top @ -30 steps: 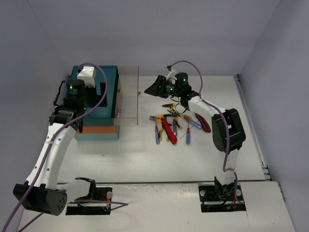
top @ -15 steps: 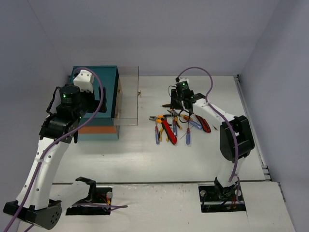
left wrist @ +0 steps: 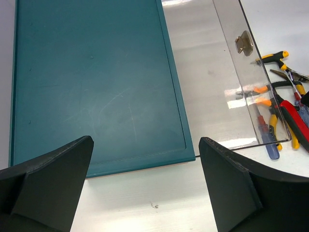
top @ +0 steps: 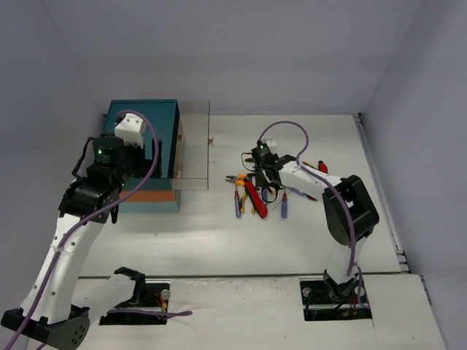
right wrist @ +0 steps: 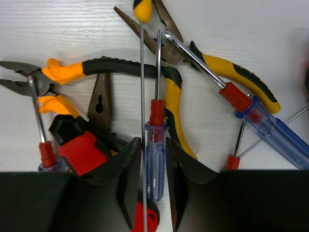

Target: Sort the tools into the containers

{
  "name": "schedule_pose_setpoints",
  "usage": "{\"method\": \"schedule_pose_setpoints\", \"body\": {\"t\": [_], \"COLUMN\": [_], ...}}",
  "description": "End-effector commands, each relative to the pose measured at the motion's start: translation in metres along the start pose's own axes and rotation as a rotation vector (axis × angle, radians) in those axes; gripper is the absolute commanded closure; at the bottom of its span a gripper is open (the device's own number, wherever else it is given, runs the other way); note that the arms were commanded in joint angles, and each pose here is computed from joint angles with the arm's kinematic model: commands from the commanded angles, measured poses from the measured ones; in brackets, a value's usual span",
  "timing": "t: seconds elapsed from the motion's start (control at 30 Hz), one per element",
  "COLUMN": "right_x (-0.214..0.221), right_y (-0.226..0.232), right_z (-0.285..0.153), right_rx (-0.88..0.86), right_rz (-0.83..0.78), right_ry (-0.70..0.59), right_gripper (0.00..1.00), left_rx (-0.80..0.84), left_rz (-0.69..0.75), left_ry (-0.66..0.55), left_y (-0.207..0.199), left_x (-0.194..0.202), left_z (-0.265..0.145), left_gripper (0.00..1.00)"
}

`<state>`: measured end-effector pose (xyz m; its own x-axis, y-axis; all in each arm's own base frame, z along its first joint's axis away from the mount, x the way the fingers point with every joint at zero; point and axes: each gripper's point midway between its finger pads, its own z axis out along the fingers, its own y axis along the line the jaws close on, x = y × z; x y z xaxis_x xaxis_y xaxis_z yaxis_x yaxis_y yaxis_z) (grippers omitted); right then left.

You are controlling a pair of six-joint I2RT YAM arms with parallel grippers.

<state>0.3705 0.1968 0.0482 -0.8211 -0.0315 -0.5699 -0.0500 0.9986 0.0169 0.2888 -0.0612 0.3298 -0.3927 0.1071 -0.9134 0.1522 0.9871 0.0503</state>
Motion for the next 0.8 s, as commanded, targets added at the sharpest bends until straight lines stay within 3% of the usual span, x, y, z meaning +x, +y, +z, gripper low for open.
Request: {"method": "schedule_pose_setpoints", "body": {"t": [0.0, 0.2, 0.33, 0.57, 0.77], "right_x": [-0.004, -0.004, -0.011, -0.042, -0.051], "right_y": [-0.009, -0.002, -0.002, -0.012, -0.011], "right_z": [0.007, 0.018, 0.016, -0.016, -0.024], "right_rx": [0.072, 0.068, 0.078, 0.107, 0.079], "right_rz": [0.023, 0.019, 0.017, 0.017, 0.032], "right_ry": [-0.022, -0.006, -0.024, -0.135, -0.15], "right_gripper": [0.78, 0.86, 1.0, 1.0, 1.0], "left_rx": [-0.013, -0.01, -0.014, -0.015, -0.011], "left_rz": [0.021, 0.025, 0.028, 0.032, 0.039], "left_ry": [-0.032, -0.027, -0.029, -0.022, -0.01], "left_y": [0.001, -0.001, 0.0, 0.0, -0.002], "left_x": [-0.009, -0.008, -0.009, -0.008, -0.006], "left_z": [0.003, 0.005, 0.004, 0.007, 0.011], "left_gripper": [0.11, 0.11, 0.11, 0.11, 0.11]}}
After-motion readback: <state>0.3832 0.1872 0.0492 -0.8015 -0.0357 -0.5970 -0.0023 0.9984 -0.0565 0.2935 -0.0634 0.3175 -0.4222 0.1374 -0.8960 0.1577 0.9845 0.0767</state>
